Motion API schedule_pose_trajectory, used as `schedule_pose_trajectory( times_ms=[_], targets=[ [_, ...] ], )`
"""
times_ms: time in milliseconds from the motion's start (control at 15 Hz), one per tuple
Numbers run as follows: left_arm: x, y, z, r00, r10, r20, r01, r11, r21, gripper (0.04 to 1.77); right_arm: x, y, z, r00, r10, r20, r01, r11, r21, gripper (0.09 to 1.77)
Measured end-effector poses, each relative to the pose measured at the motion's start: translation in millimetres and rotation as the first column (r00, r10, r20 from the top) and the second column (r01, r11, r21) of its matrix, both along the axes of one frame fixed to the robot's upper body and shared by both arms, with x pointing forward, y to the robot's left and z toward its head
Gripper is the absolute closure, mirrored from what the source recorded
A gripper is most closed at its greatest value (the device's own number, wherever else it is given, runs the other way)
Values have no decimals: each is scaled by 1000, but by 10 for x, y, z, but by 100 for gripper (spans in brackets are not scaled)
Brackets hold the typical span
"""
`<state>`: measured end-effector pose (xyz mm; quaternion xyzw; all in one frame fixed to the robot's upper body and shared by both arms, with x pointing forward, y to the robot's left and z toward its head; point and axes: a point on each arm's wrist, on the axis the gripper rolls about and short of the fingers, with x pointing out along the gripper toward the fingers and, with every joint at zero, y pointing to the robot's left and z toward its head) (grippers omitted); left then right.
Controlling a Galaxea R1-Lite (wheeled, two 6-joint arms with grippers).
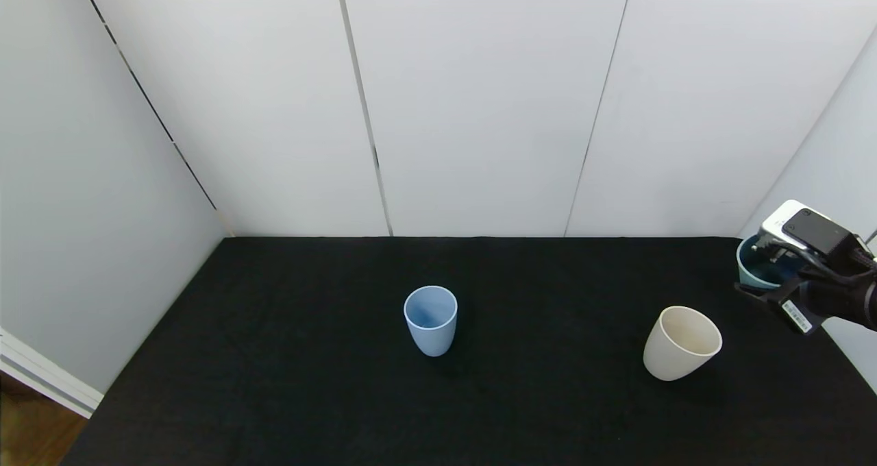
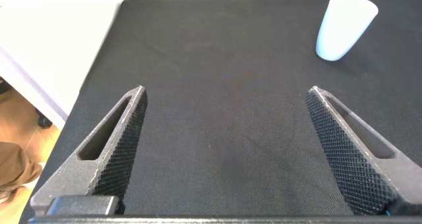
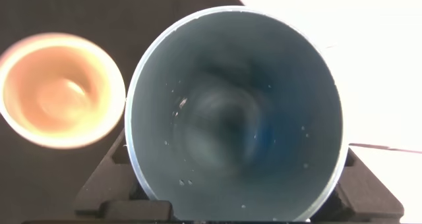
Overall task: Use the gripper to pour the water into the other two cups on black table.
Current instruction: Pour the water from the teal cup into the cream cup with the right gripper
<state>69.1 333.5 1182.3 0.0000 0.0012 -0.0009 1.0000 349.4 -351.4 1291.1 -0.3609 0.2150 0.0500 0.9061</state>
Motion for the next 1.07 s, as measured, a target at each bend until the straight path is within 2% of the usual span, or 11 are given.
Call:
schedule_pose_trajectory(
  times_ms=[133, 400, 600, 800, 1067],
  targets=[
    [0, 0, 0, 1000, 0, 0, 0, 1000, 0, 9, -25, -45, -15, 1000, 13, -21, -14, 997, -75, 65],
    [0, 0, 0, 1000, 0, 0, 0, 1000, 0, 9, -9, -97, -45, 998, -19, -54, 5, 971, -237, 65],
    [0, 0, 0, 1000, 0, 0, 0, 1000, 0, 9, 32, -68, -98, 996, 15, -87, -40, 954, -298, 65],
    [0, 0, 0, 1000, 0, 0, 0, 1000, 0, 9, 65, -17, -143, 993, -7, -115, -36, 929, -368, 65],
    [0, 0, 0, 1000, 0, 0, 0, 1000, 0, 9, 107, 98, -174, 990, 13, -140, -73, 898, -433, 65]
  ],
)
